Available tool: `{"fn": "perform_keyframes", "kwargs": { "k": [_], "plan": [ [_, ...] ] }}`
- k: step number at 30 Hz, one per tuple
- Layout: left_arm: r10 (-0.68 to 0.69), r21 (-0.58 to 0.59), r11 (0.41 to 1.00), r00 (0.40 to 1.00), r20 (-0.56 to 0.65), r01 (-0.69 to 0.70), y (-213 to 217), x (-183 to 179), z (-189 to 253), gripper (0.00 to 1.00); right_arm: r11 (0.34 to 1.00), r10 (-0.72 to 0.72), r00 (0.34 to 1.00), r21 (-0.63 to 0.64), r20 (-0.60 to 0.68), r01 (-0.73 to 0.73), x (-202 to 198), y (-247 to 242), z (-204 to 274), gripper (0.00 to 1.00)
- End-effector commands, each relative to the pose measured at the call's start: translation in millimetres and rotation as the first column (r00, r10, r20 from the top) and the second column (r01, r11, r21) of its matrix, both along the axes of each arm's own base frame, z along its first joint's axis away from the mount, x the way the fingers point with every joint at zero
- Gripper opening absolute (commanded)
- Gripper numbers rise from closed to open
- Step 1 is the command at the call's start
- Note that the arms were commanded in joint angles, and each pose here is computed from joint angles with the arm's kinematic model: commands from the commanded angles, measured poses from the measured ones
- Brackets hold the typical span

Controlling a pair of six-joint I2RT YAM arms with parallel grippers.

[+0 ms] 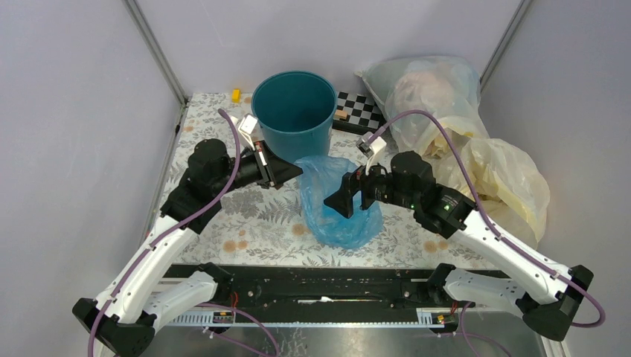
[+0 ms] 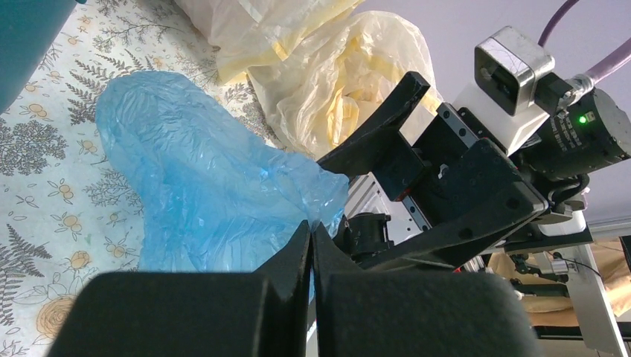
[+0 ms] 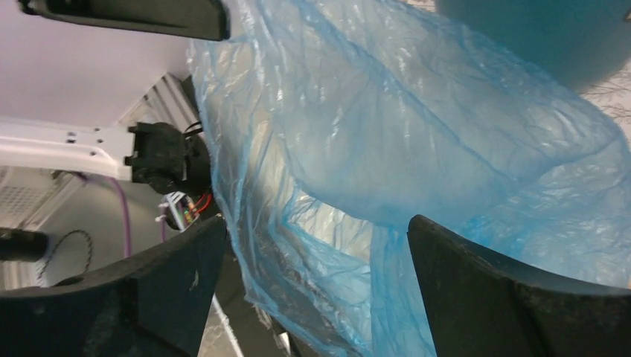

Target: Put the trash bags into the trash bin

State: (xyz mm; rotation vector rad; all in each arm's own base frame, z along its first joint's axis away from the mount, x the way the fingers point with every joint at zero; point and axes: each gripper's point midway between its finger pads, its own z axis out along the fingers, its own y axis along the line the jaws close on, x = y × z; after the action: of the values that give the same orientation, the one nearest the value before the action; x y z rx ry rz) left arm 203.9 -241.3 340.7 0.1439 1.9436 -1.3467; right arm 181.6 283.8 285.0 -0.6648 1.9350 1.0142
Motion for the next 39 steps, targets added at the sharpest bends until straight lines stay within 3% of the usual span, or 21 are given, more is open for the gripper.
{"fn": "perform_keyframes", "kwargs": {
  "k": [1, 5, 12, 15, 21, 31, 33, 36, 39],
  "plan": [
    [-0.003, -0.028, 1.0, 0.999, 0.042, 0.004, -0.6, 0.0, 8.1, 0.0, 0.989, -0.15, 0.987, -0.006, 0.054, 0.15, 23.0, -0.2, 1.8, 1.0],
    [0.003, -0.03, 1.0, 0.999, 0.044, -0.002, 0.4, -0.2, 9.3, 0.0, 0.946, -0.305, 0.949, -0.087, 0.079, 0.311, 49.9, -12.1, -14.7, 0.99],
    [0.025, -0.025, 0.999, 0.998, 0.06, -0.023, 4.5, -0.3, 12.4, 0.0, 0.964, -0.233, 0.965, -0.1, 0.121, 0.245, 50.8, 8.3, -21.4, 1.0],
    [0.026, -0.016, 1.0, 0.998, 0.062, -0.025, 5.4, -0.5, 10.5, 0.0, 0.941, -0.282, 0.945, -0.143, 0.165, 0.306, 64.0, 1.7, -22.3, 1.0],
    [0.069, 0.04, 0.997, 0.996, 0.064, -0.072, 13.9, 2.7, -0.2, 0.0, 0.793, -0.518, 0.778, -0.139, 0.356, 0.593, 109.8, -39.8, 15.5, 0.92],
    [0.063, 0.095, 0.993, 0.997, 0.051, -0.068, 17.8, -0.1, -10.9, 0.0, 0.65, -0.606, 0.589, -0.094, 0.535, 0.754, 154.3, -48.9, 72.3, 0.84],
    [0.059, 0.096, 0.993, 0.997, 0.052, -0.064, 18.1, -1.4, -11.4, 0.0, 0.624, -0.621, 0.549, -0.073, 0.56, 0.778, 159.3, -52.0, 81.6, 0.86],
    [0.091, 0.134, 0.986, 0.994, 0.054, -0.097, 24.3, 1.5, -14.1, 0.0, 0.525, -0.666, 0.451, -0.057, 0.595, 0.85, 164.5, -73.1, 94.8, 0.99],
    [0.131, 0.164, 0.977, 0.99, 0.06, -0.14, 32.6, 3.3, -15.9, 0.0, 0.457, -0.684, 0.391, -0.056, 0.616, 0.888, 167.1, -97.6, 101.7, 1.0]
  ]
}}
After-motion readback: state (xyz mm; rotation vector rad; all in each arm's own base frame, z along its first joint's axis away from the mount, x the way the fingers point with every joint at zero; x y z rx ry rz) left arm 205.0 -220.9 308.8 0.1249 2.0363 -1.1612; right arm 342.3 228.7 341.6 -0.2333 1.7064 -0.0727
